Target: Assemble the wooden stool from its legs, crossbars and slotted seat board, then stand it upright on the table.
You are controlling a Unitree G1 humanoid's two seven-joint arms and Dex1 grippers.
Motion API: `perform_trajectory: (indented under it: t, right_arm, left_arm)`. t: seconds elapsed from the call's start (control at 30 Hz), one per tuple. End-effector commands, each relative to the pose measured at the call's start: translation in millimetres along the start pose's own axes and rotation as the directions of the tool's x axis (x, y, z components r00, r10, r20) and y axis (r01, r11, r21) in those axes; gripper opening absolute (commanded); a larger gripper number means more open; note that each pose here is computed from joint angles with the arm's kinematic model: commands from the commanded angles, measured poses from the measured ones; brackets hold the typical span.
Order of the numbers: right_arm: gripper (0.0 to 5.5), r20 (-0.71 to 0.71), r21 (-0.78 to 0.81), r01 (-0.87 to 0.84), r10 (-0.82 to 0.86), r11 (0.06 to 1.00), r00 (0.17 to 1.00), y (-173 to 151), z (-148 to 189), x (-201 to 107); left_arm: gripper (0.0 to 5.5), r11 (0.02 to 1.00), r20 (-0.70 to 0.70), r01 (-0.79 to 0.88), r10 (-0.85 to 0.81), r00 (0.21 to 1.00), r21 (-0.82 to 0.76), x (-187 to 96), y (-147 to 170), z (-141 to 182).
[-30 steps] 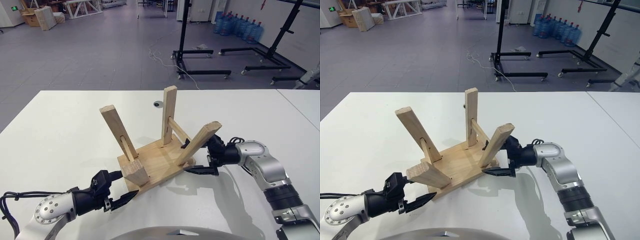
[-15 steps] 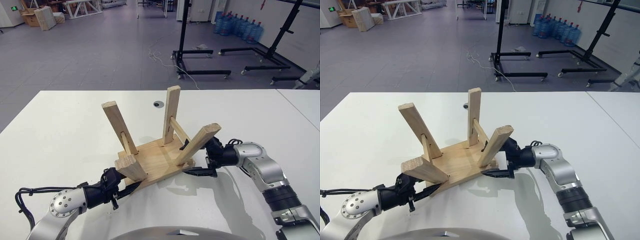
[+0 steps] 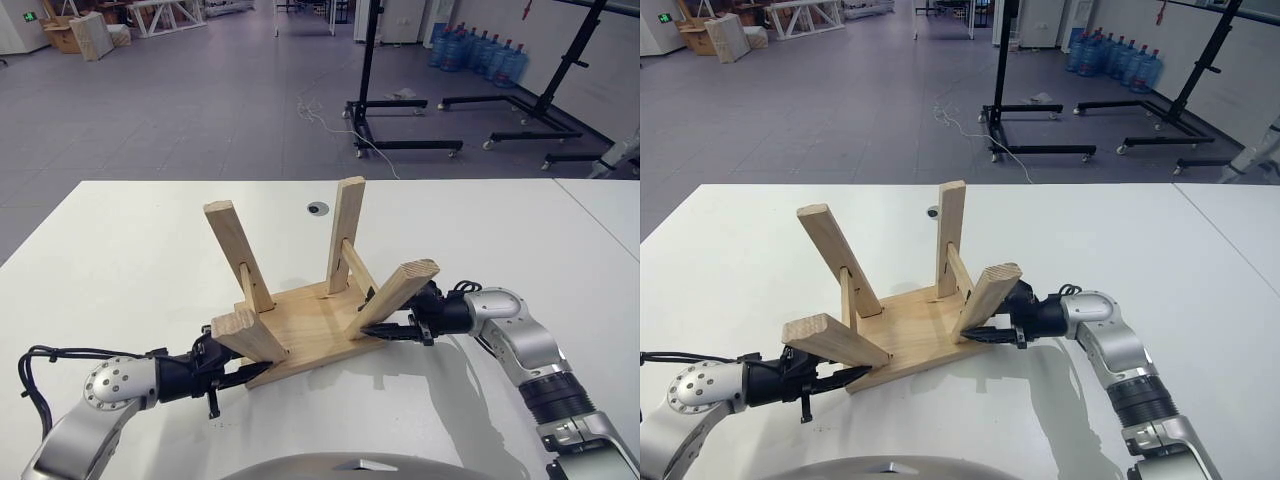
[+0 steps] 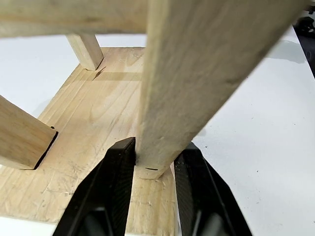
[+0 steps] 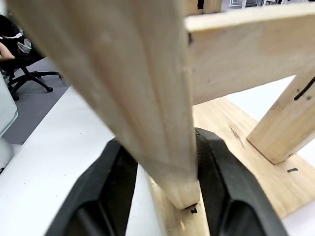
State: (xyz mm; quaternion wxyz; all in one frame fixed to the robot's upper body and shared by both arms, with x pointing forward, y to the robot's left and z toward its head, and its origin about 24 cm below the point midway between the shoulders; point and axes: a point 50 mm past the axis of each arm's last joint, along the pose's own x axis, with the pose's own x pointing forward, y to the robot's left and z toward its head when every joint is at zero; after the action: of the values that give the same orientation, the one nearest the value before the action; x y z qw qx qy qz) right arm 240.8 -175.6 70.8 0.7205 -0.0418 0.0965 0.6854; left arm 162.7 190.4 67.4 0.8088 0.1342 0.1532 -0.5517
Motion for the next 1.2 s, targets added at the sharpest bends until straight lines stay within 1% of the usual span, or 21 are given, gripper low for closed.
perform_trajectory:
  t: [0.03, 0.1, 0.17, 0.27, 0.3, 0.33, 0.37, 0.43, 0.57, 0.67, 0.8, 0.87, 0.93, 1.0, 1.03, 1.13, 1.17, 1.2]
  right_arm:
    - [1.43, 0.03, -0.044, -0.02, 0.021, 0.999, 0.999, -3, 8, 5]
    - [1.38, 0.037, -0.053, -0.028, 0.03, 0.998, 0.999, -4, 11, 6]
    - [1.35, 0.025, -0.025, -0.036, 0.037, 0.999, 0.999, -4, 12, 5]
    - [1.33, -0.073, 0.153, -0.094, 0.106, 0.984, 0.992, 7, 3, 2]
    - [1.32, -0.114, 0.202, -0.126, 0.151, 0.971, 0.982, 11, 1, 0]
    - [1.3, -0.129, 0.25, -0.157, 0.194, 0.955, 0.972, 16, 2, -1]
    - [1.22, -0.128, 0.29, -0.178, 0.223, 0.94, 0.967, 19, 5, -2]
    - [1.12, -0.122, 0.379, -0.185, 0.247, 0.907, 0.961, 22, 11, 2]
    - [1.1, -0.086, 0.57, -0.183, 0.28, 0.801, 0.956, 33, 27, 4]
    - [1.1, -0.13, 0.682, -0.144, 0.313, 0.717, 0.941, 41, 32, 2]
    - [1.1, -0.118, 0.837, -0.108, 0.371, 0.537, 0.921, 45, 38, -6]
    - [1.1, -0.125, 0.884, -0.074, 0.386, 0.462, 0.914, 45, 37, -10]
    - [1.1, -0.129, 0.91, -0.043, 0.38, 0.411, 0.916, 41, 36, -11]
    - [1.1, -0.149, 0.924, -0.002, 0.364, 0.383, 0.919, 35, 33, -12]
    - [1.1, -0.163, 0.925, 0.017, 0.356, 0.379, 0.92, 33, 32, -12]
    - [1.07, -0.145, 0.924, 0.018, 0.306, 0.381, 0.941, 20, 34, -7]
    - [1.43, -0.113, 0.93, -0.004, 0.294, 0.369, 0.949, 14, 38, -8]
    - [1.56, -0.097, 0.933, -0.011, 0.282, 0.36, 0.955, 10, 41, -10]
  left_arm:
    - [1.07, 1.0, 0.056, 0.015, -0.016, 0.998, 0.012, 2, 8, 6]
    - [1.07, 1.0, 0.081, 0.025, -0.025, 0.996, 0.002, 2, 9, 6]
    - [1.07, 0.999, 0.121, 0.034, -0.029, 0.992, -0.039, 3, 11, 6]
    - [1.07, 0.976, 0.216, 0.147, -0.11, 0.97, -0.163, 1, 7, 10]
    - [1.07, 0.954, 0.282, 0.199, -0.131, 0.951, -0.226, -1, 6, 17]
    - [1.07, 0.932, 0.324, 0.256, -0.167, 0.931, -0.256, -5, 3, 24]
    - [1.07, 0.912, 0.347, 0.302, -0.199, 0.917, -0.276, -8, 0, 30]
    - [1.07, 0.877, 0.341, 0.373, -0.265, 0.902, -0.303, -11, -6, 35]
    - [1.07, 0.799, 0.344, 0.467, -0.347, 0.873, -0.379, -15, -13, 41]
    - [1.06, 0.758, 0.349, 0.497, -0.37, 0.861, -0.421, -20, -16, 44]
    - [1.02, 0.755, 0.346, 0.484, -0.354, 0.869, -0.443, -22, -13, 48]
    - [1.02, 0.751, 0.342, 0.473, -0.341, 0.875, -0.46, -22, -10, 47]
    - [1.02, 0.741, 0.349, 0.464, -0.322, 0.88, -0.486, -22, -6, 45]
    - [1.02, 0.728, 0.339, 0.442, -0.298, 0.892, -0.524, -23, 0, 42]
    - [1.39, 0.723, 0.335, 0.431, -0.285, 0.898, -0.54, -23, 4, 41]
    - [1.97, 0.718, 0.33, 0.385, -0.225, 0.917, -0.58, -25, 15, 38]
    - [2.2, 0.71, 0.325, 0.371, -0.207, 0.923, -0.598, -25, 17, 35]
    - [2.28, 0.705, 0.316, 0.359, -0.198, 0.928, -0.612, -26, 16, 31]
